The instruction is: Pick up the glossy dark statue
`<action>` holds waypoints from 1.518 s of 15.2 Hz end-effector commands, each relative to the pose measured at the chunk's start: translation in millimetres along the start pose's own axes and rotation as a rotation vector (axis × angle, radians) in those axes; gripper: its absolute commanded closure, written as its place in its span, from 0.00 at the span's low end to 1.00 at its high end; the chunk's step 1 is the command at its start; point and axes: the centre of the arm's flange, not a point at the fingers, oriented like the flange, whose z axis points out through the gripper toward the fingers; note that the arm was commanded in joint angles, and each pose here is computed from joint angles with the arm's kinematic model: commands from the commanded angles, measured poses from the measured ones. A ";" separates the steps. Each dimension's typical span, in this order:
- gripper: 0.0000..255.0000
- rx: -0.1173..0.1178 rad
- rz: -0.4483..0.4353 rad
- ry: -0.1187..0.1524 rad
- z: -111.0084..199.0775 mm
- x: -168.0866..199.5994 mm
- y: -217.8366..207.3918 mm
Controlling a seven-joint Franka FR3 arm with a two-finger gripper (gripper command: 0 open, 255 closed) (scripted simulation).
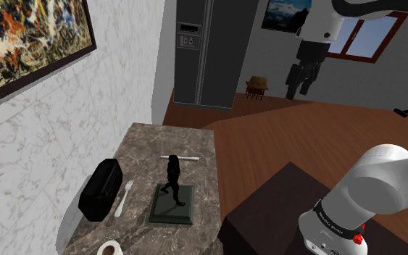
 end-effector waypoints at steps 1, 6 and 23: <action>0.00 0.000 0.000 0.000 0.0 0.0 0.0; 0.00 0.016 -0.028 0.011 38.1 32.8 -38.9; 0.00 0.070 -0.124 0.051 160.2 138.9 -182.1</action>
